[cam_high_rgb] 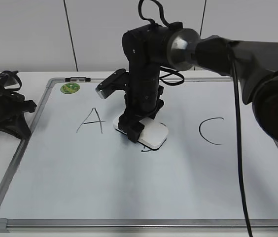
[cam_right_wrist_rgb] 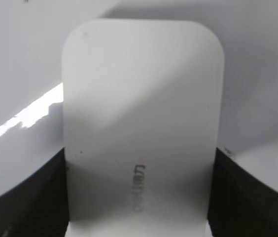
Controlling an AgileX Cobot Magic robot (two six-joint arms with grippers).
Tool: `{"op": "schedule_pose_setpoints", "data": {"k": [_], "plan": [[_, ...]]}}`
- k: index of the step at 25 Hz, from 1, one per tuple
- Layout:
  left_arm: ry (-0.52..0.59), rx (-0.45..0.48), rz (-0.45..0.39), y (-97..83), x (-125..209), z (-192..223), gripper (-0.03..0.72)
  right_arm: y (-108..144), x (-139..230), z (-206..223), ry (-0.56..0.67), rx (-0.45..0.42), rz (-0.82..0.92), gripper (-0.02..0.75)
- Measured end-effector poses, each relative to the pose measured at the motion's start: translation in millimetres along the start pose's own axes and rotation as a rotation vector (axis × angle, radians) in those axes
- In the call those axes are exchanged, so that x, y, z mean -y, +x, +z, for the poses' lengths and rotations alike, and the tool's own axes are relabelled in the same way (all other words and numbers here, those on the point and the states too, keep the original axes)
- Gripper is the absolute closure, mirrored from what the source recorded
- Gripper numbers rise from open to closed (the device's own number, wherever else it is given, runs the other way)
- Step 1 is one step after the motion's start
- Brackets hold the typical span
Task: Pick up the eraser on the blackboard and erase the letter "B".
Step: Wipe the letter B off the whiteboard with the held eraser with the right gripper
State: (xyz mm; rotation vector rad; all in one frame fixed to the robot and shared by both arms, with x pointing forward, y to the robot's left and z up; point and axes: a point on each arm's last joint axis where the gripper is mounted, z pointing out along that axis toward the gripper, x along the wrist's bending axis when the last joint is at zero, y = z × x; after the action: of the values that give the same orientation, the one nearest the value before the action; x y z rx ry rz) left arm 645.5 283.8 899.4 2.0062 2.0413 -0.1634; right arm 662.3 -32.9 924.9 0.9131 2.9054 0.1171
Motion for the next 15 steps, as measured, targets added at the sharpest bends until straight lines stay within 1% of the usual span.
{"op": "schedule_pose_setpoints", "data": {"k": [3, 5, 9, 11, 15], "plan": [[0.000, 0.000, 0.000, 0.0, 0, 0, 0.662, -7, 3, 0, 0.018, 0.045, 0.016, 0.203], [0.000, 0.000, 0.000, 0.0, 0, 0, 0.662, -21, 9, 0, 0.023, 0.059, 0.049, 0.203], [0.000, 0.000, 0.000, 0.0, 0, 0, 0.662, -49, 23, 0, 0.030, 0.071, 0.113, 0.203], [0.000, 0.000, 0.000, 0.0, 0, 0, 0.662, -59, 29, 0, 0.031, 0.074, 0.136, 0.203], [0.000, 0.000, 0.000, 0.0, 0, 0, 0.662, -69, 34, 0, 0.029, 0.071, 0.162, 0.203]]}}
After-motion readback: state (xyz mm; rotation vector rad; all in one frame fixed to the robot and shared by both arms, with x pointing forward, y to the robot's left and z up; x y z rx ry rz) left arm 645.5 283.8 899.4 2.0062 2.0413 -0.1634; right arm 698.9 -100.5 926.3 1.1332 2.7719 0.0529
